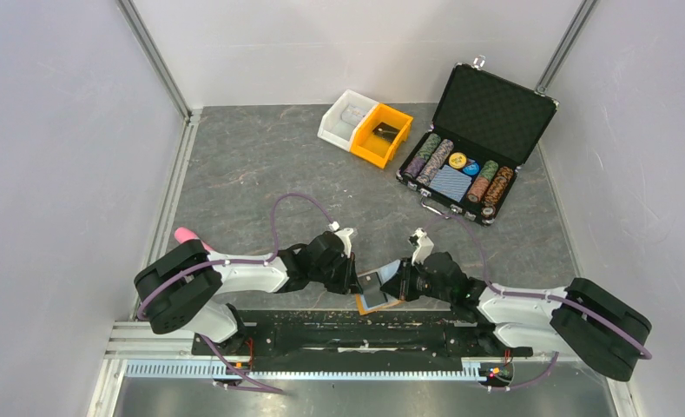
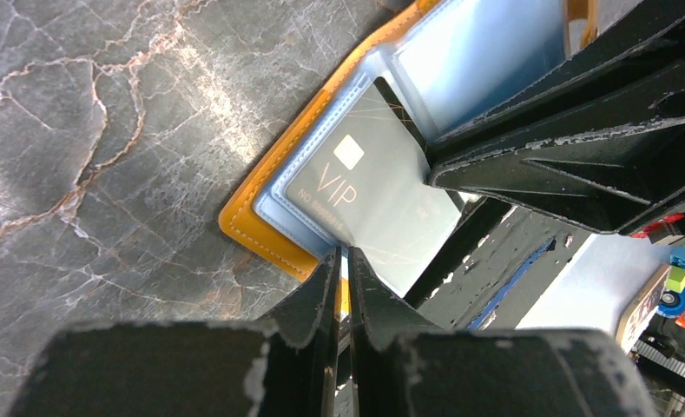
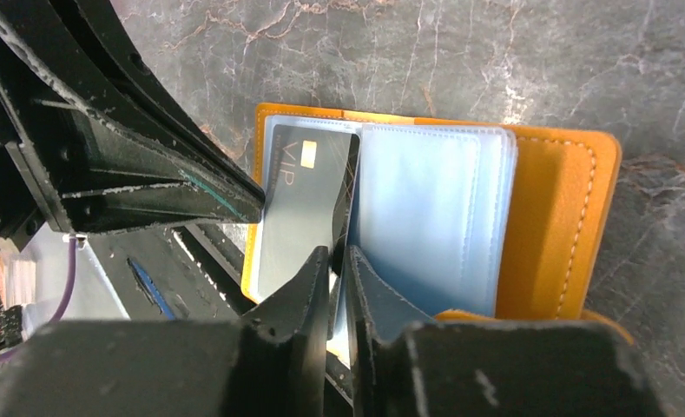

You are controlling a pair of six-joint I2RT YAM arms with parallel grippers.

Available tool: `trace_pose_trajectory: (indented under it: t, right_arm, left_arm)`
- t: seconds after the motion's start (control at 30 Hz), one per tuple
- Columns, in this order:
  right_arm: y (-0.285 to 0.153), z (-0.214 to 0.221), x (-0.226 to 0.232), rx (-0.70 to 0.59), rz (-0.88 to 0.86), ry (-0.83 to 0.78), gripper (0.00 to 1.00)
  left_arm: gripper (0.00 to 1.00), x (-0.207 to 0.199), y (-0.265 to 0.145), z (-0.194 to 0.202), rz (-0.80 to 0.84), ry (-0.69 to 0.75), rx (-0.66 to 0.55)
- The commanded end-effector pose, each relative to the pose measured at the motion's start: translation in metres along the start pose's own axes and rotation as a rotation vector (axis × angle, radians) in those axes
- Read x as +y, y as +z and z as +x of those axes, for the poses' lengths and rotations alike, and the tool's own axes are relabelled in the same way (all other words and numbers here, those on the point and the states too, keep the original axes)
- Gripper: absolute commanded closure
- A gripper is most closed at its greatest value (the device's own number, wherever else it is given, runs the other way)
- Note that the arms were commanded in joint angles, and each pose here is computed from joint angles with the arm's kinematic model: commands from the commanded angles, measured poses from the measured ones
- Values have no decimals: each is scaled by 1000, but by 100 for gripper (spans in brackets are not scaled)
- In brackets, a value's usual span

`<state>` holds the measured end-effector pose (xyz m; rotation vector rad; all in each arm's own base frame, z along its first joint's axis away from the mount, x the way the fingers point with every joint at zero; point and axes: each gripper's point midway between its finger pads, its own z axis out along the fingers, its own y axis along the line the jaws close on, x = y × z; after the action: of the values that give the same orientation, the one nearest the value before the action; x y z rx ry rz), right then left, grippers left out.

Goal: Take the credit cards out of the card holder
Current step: Remove the credit card from the card holder.

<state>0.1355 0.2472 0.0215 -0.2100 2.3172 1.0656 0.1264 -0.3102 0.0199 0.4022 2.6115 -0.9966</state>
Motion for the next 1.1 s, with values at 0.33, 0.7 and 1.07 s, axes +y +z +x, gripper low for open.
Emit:
trace_pose_trajectory:
  t: [0.33,0.7,1.07]
  right_arm:
    - [-14,-6,15,-38,-166,57,100]
    - [-21,2,6,-12,-186,83,100]
    - [-21,-4,-7,-30,-121,100,100]
  left_arm:
    - [86,36,-3,22,-163,7,90]
    - [86,40,-2,23,-184,2,94]
    - [86,43,0,25,-193,3,97]
